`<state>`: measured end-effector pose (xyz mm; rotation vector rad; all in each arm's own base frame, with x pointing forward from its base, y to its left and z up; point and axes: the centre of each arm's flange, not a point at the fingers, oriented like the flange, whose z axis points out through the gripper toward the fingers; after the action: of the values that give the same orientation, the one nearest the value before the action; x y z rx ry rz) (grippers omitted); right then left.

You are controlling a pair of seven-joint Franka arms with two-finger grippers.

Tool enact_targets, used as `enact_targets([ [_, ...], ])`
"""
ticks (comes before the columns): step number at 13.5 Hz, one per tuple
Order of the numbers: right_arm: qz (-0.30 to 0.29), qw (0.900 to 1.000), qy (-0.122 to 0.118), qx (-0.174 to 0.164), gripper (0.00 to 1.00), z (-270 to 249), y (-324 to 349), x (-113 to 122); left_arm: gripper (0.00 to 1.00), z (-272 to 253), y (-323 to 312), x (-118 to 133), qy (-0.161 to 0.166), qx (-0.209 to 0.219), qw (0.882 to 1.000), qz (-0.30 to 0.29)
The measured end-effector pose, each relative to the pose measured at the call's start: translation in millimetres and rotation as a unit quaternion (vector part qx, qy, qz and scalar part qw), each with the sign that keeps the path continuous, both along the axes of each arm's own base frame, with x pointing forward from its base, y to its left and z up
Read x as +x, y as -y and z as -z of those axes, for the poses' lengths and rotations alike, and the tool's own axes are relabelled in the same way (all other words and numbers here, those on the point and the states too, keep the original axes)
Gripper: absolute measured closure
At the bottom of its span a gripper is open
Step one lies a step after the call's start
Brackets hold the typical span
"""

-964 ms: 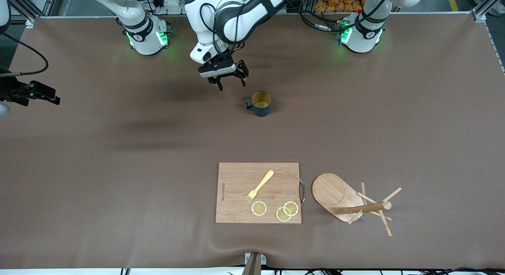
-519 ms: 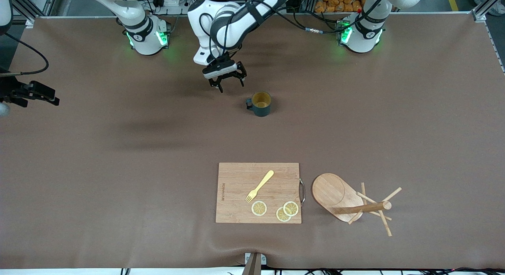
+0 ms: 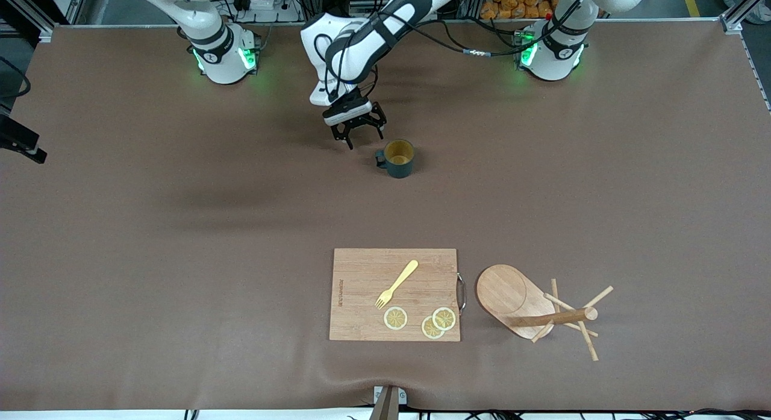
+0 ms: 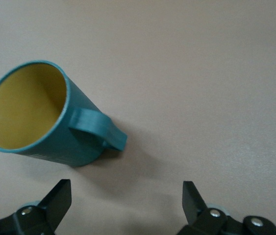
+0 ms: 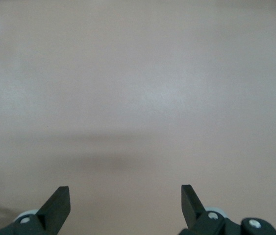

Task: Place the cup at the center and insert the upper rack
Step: 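Grasp the teal mug's handle with the left gripper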

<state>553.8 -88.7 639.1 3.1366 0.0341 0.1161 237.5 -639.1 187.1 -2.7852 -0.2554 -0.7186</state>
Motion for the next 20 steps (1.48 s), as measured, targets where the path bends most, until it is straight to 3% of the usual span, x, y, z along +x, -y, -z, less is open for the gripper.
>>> enact_targets([
  [3, -0.007, 1.0, -0.018, 0.003, 0.0, 2.5, -8.0, -1.9, 0.0, 22.9, -2.7, 4.0, 0.057, -0.012, 0.998, -0.009],
  [7, -0.047, 0.999, -0.006, -0.004, 0.0, -9.1, -50.7, 3.2, 0.0, 40.6, -3.5, 6.5, 0.123, -0.037, 0.992, -0.011],
  [12, -0.06, 0.998, 0.01, -0.023, 0.0, -27.3, -63.3, 3.2, 0.0, 53.9, -8.1, 12.2, 0.144, -0.03, 0.989, 0.002],
  [20, -0.035, 0.999, -0.001, -0.022, 0.0, -25.5, -35.8, -0.9, 0.0, 67.9, -15.0, 24.9, 0.181, -0.012, 0.983, 0.034],
])
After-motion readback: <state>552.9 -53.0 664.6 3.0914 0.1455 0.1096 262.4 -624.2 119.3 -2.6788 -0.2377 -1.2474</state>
